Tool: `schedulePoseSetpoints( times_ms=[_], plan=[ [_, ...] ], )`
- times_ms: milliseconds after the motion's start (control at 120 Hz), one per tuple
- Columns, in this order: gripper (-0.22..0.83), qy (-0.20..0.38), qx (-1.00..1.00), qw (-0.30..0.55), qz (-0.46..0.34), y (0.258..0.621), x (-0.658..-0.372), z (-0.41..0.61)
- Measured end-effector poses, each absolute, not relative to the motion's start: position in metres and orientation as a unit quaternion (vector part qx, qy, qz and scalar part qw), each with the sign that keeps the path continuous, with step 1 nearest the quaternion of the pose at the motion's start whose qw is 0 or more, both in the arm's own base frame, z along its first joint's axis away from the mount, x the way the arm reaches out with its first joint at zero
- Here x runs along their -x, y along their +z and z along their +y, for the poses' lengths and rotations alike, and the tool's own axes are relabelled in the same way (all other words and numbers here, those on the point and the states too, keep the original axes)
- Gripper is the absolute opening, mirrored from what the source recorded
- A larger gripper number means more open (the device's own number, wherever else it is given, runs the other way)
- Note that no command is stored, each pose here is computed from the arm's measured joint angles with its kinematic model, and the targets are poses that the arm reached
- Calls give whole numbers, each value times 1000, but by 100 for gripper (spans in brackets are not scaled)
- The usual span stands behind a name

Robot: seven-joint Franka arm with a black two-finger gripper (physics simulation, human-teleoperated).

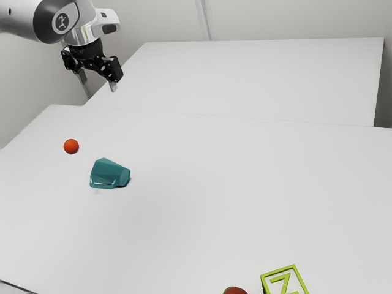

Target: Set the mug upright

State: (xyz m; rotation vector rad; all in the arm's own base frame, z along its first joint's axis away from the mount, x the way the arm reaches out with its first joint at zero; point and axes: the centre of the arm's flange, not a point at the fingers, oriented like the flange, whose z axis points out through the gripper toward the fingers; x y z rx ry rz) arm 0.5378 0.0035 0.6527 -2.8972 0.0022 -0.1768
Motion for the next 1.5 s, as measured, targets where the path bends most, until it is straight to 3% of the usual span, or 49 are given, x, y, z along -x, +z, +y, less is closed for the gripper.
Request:
schedulePoseSetpoints(
  times_ms=[442, 667, 800, 958, 1150, 1500],
  plan=[
    [62, -68, 990, 117, -29, 659, -536, 34],
    [62, -43, 989, -7, -144, 641, -521, 128],
    [62, -12, 978, -74, -195, 610, -516, 174],
    [62, 32, 964, -138, -224, 547, -528, 220],
    [62, 70, 958, -190, -203, 481, -553, 215],
    [62, 89, 944, -239, -208, 396, -552, 262]
  ],
)
